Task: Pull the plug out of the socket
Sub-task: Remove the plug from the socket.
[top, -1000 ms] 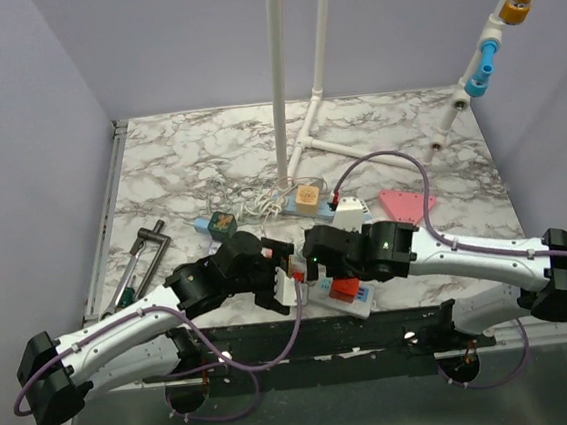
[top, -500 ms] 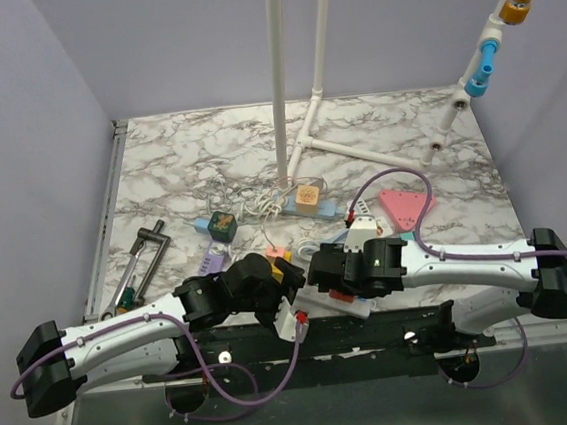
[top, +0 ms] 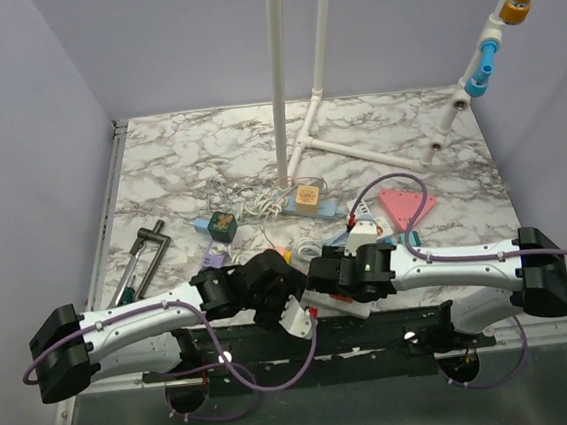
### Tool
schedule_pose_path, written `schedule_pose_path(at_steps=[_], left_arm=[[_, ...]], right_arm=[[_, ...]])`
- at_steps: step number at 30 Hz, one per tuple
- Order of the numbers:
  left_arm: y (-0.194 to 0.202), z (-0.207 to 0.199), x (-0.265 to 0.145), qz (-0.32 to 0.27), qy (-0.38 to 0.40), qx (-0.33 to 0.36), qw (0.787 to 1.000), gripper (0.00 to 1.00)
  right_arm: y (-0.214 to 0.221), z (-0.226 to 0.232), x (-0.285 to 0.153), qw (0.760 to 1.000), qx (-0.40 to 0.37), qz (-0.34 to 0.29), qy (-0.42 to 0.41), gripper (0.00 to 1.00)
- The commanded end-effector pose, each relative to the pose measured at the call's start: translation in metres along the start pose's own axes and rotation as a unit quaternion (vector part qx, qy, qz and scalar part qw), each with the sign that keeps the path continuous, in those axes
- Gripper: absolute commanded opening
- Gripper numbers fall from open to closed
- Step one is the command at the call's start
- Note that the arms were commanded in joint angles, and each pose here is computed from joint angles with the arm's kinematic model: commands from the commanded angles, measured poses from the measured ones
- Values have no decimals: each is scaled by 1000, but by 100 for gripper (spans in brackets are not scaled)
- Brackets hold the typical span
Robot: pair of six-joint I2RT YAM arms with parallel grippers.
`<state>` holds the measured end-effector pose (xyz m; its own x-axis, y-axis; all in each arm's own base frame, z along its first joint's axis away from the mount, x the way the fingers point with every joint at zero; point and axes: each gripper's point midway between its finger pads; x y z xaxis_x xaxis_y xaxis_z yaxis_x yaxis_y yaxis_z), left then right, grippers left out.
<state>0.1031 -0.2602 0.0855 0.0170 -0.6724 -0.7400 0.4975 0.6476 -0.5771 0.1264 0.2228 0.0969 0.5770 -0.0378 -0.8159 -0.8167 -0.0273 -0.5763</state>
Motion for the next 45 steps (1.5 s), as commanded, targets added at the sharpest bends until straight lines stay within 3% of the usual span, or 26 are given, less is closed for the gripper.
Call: schedule_pose_path(at_steps=[1,16,20,34,40,45], left_arm=[[-6,0,-3,7,4,-41,999,99],[10,14,-2,98,-10,-126,987,98],[9,23,2,90,-33,-117,988,98],[16,0,4,79,-9,-152,985,98],[10,-8,5,57,2,-165,985,87],[15,-21,14,50,4,-146,988,88]], right_arm=[[3,-5,12,1000,9,-10,17,97],[11,2,29,1000,17,11,16,88],[8,0,28,1000,23,8,17,85],[15,-4,32,999,40,11,16,75],[11,-10,27,999,53,4,11,63],[4,-6,19,997,71,-2,-23,56]])
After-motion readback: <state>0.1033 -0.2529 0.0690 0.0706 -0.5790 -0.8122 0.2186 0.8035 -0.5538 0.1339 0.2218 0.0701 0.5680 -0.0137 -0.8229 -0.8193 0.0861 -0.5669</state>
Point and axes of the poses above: each gripper's point midway between its finger pads, its own x axis out along the fingers, its own z axis along the line the jaws close on, y = z × x, and after that the axes turned 10 degrees about -x, right-handed
